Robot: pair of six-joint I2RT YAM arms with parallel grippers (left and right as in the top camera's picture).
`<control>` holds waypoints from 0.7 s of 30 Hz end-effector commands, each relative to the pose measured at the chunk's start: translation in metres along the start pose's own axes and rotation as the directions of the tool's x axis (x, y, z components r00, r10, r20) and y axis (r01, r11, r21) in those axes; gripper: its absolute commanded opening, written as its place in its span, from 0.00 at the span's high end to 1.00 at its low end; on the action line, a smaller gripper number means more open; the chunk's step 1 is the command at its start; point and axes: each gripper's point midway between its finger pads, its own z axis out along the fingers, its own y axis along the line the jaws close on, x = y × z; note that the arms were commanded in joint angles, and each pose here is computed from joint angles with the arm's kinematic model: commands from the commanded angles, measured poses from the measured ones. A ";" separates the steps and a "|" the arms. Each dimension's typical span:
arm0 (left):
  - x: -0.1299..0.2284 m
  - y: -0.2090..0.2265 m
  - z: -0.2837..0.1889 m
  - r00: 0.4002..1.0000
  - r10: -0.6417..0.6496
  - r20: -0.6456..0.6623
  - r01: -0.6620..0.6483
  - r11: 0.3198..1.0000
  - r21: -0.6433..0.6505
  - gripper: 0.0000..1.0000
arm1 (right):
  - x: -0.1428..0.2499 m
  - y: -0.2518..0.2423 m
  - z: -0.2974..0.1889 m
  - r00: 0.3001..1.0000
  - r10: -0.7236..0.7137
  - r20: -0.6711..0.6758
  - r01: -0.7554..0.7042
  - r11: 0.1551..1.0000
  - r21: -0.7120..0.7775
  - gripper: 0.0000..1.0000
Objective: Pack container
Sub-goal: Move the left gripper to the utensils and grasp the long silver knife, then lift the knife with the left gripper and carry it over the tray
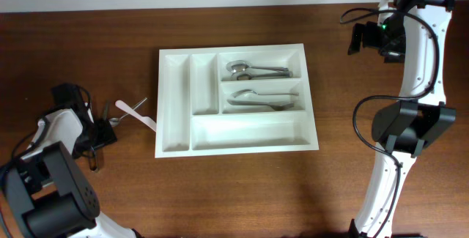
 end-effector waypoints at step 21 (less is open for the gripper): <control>0.018 -0.003 0.022 0.996 0.022 -0.081 -0.022 1.000 0.005 0.58 | -0.003 0.001 -0.004 1.000 0.003 0.021 -0.003 1.000 0.008 0.01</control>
